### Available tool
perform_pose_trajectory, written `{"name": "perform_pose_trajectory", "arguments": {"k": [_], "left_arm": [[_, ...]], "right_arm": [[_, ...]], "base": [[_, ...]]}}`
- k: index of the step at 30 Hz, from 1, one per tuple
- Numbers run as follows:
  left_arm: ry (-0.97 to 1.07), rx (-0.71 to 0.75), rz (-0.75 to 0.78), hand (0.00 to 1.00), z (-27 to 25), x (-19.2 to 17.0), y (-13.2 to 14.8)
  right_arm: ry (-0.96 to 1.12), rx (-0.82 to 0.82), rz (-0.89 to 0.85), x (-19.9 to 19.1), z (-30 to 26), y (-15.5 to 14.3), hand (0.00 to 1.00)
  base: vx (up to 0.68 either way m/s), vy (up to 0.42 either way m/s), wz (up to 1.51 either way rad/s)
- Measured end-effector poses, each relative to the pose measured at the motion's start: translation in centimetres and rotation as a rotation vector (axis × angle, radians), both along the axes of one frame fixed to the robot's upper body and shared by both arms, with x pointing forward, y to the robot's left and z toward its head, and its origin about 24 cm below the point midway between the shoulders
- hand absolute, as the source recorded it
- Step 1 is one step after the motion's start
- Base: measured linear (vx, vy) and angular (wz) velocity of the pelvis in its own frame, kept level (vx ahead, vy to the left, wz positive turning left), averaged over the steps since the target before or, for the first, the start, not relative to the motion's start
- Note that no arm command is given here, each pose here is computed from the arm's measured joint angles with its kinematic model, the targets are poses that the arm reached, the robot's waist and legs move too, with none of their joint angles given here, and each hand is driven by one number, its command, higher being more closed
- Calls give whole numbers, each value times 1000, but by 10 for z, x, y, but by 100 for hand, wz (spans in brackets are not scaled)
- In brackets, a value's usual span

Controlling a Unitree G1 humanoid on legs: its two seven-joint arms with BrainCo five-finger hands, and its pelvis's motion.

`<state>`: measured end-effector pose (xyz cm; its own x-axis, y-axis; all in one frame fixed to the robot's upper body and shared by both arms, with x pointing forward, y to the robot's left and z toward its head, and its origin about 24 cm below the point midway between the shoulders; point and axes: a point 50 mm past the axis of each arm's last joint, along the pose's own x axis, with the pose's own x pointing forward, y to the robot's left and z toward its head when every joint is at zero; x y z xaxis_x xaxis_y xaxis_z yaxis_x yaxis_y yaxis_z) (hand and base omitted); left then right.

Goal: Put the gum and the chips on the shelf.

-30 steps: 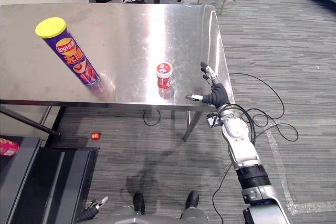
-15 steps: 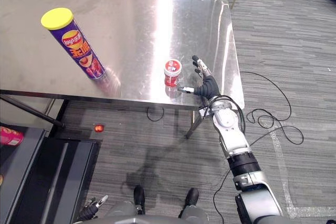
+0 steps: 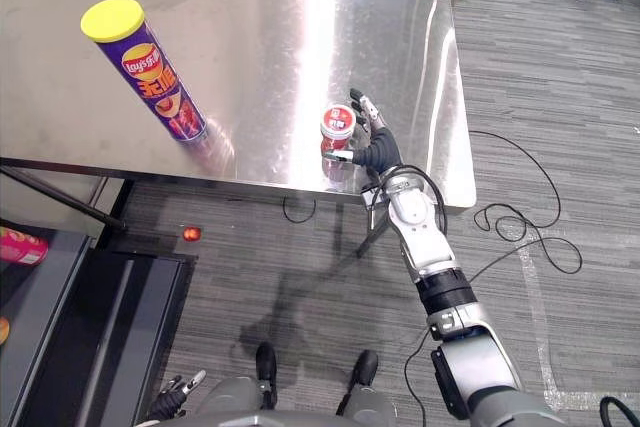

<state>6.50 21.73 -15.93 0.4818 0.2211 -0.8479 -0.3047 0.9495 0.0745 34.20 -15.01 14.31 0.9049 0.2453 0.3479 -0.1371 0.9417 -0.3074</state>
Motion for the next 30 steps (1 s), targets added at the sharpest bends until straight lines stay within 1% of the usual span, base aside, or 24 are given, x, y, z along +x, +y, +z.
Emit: {"name": "perform_pose_trajectory", "arguments": {"k": [1, 2, 12, 19, 30], "left_arm": [[0, 2, -6, 0, 0, 1, 0], [0, 3, -8, 0, 0, 2, 0], [-11, 11, 3, 0, 2, 5, 2], [-14, 14, 4, 0, 2, 6, 2], [-13, 43, -4, 0, 4, 9, 5]], "right_arm": [[-5, 0, 1, 1, 2, 1, 0], [-10, 0, 2, 1, 4, 1, 100], [-39, 30, 35, 5, 15, 17, 100], [-29, 41, 76, 7, 17, 34, 100], [-38, 48, 71, 5, 18, 34, 100]], "base": [[-65, -20, 5], [-52, -17, 4], [-39, -15, 4], [-13, -4, 3], [-1, -1, -1]]}}
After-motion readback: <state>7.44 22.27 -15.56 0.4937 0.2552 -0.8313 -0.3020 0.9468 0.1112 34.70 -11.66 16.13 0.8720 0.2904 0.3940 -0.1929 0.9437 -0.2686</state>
